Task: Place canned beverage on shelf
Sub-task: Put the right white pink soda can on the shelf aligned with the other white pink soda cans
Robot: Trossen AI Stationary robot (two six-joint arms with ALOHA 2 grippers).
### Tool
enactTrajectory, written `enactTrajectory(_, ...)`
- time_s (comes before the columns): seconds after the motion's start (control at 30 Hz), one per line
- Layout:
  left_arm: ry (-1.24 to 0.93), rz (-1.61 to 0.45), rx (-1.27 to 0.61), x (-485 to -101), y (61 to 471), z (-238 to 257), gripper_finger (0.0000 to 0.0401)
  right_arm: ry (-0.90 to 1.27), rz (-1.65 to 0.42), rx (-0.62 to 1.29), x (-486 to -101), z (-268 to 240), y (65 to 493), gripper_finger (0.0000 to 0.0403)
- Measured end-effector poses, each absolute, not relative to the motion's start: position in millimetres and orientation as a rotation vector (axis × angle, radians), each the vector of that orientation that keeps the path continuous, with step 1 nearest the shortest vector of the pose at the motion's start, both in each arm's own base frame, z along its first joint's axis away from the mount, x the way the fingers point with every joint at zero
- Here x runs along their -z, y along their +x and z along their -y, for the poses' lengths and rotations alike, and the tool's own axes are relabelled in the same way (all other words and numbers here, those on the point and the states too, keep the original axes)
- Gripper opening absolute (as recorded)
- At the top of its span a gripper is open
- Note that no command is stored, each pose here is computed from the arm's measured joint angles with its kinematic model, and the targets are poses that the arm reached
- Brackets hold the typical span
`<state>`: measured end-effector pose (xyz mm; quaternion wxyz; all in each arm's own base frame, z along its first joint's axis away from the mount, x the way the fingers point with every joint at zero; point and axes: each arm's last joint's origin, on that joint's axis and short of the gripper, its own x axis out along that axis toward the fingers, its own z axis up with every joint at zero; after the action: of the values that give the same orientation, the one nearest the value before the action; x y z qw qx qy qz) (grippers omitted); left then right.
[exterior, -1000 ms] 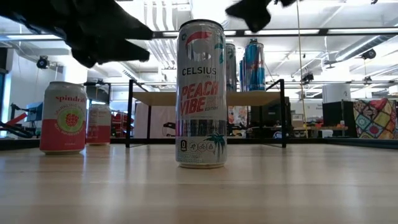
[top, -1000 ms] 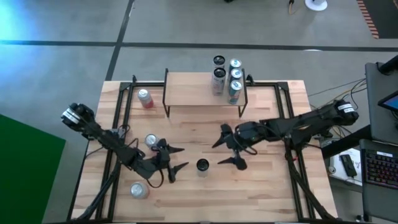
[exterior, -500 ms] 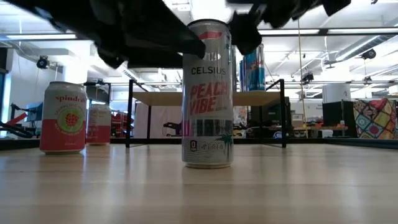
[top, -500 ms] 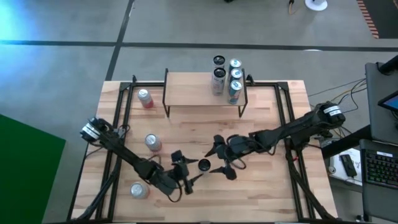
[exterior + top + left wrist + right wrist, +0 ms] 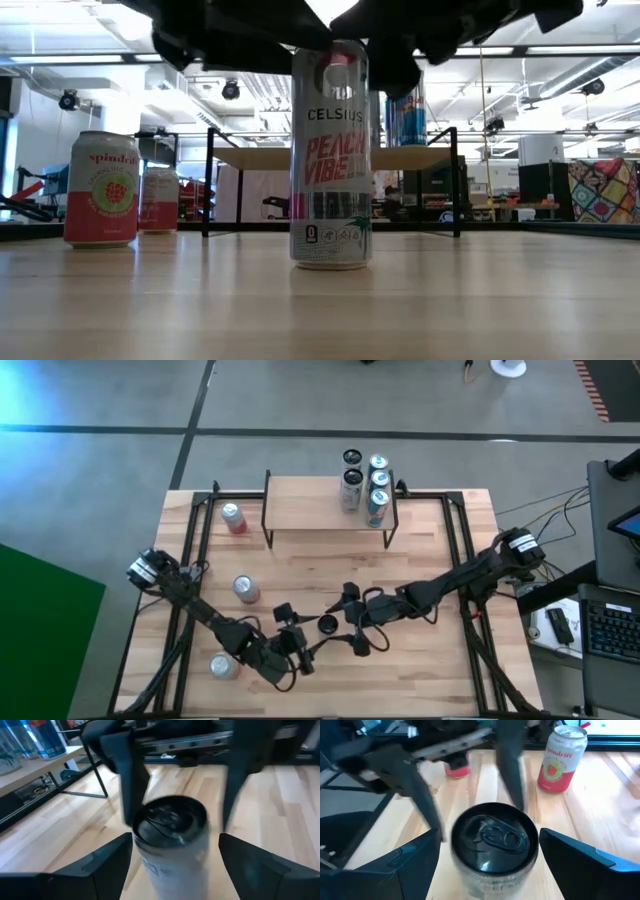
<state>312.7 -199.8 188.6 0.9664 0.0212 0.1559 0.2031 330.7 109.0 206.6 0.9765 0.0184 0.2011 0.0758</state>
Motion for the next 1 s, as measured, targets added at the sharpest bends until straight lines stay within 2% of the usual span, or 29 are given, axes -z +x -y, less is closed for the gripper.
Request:
enactTrajectory(0.47,0.02,-0.29,-0.417,-191.7,304.9,208.6,0.0284,0.019,-0.408,-0.149,-199.2,-109.4,334.2,0.0325)
enactTrajectory(0.8,0.036,-0.225,-0.502,-215.4,276.7,217.0,0.0284,0.022,-0.415,-0.18,-199.8,-109.4,333.6,0.0248)
enactTrajectory(1.0,0.022,-0.216,-0.513,-223.1,272.7,214.1,0.0284,0.013,-0.415,-0.182,-200.1,-109.3,333.4,0.0256)
